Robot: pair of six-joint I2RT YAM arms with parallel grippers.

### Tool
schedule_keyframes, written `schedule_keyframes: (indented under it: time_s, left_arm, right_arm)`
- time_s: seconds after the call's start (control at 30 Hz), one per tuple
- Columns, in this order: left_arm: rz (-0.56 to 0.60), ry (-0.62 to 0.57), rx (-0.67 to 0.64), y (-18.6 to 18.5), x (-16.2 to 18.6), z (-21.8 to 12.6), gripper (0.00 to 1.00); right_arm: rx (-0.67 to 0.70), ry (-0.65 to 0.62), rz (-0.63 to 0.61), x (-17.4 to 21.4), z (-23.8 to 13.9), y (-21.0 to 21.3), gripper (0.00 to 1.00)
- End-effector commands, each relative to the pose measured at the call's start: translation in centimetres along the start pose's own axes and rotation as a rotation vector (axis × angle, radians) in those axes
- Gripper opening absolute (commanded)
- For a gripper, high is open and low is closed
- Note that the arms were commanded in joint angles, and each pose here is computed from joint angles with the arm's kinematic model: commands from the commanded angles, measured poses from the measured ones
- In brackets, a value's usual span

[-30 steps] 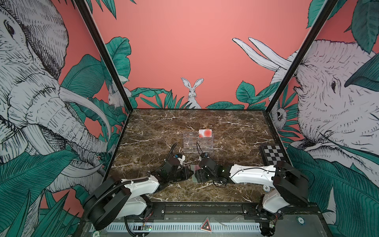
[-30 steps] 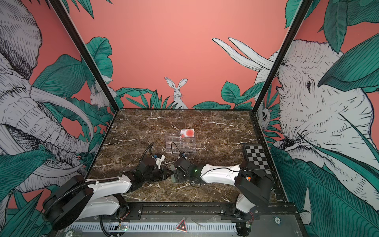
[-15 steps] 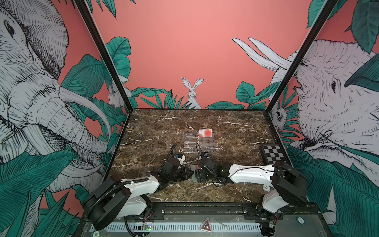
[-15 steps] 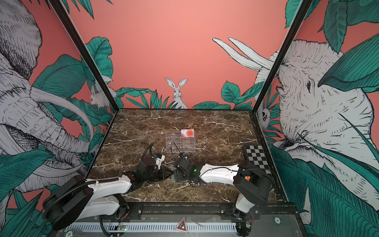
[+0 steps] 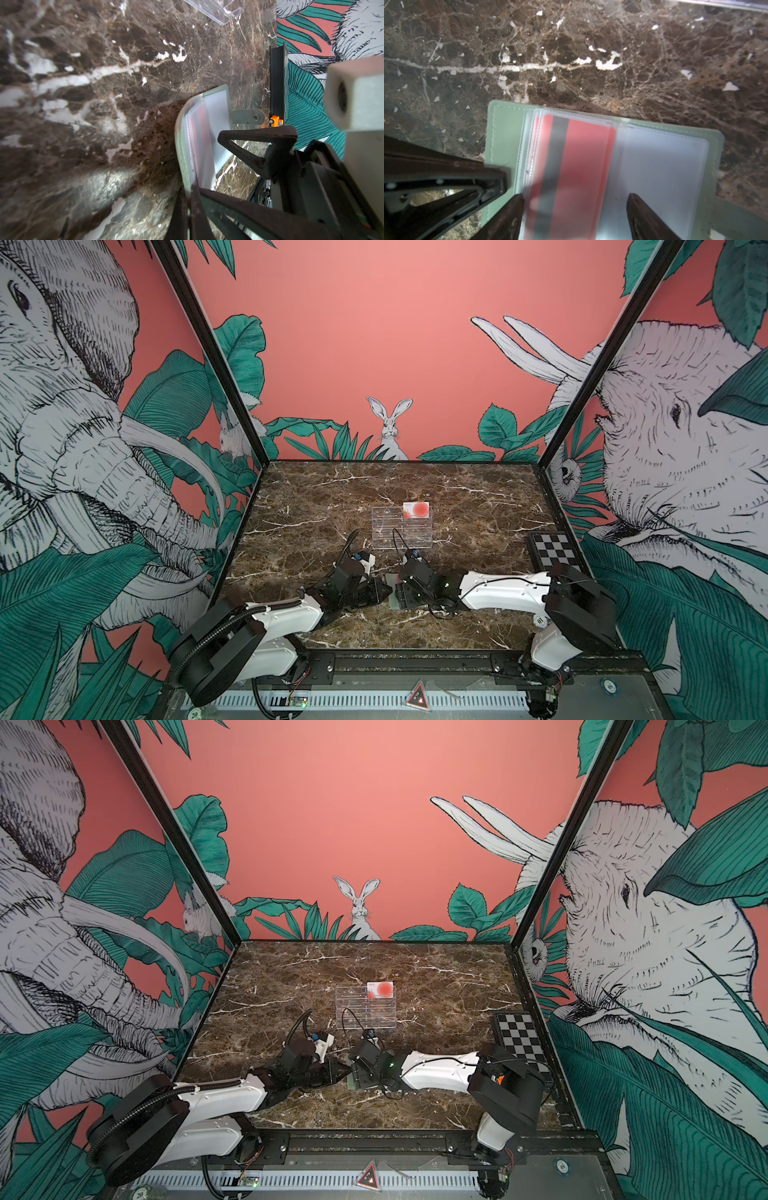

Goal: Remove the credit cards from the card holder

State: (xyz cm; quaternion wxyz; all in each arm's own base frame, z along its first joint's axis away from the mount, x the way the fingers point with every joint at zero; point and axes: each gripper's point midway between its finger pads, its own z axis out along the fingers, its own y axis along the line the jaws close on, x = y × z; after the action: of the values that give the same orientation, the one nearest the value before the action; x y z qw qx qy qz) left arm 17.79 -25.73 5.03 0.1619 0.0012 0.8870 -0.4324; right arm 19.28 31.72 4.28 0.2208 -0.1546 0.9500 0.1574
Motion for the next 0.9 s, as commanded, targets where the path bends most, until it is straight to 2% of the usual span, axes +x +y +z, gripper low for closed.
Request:
schedule_keyframes:
  time_s: [0.0, 0.43, 0.87]
  left_arm:
    - [0.024, 0.003, 0.017, -0.2, 0.2, 0.0, 0.0]
    - [0.04, 0.008, 0.013, -0.2, 0.2, 0.3, 0.0]
    - [0.073, 0.024, -0.049, 0.3, -0.1, 0.5, 0.0]
  right_arm:
    - [0.056, -0.032, 0.0, -0.3, -1.0, -1.3, 0.76]
    - [0.071, -0.058, 0.014, -0.5, -2.0, -2.7, 0.77]
    - [0.081, -0.134, 0.113, -0.3, -5.2, -8.0, 0.79]
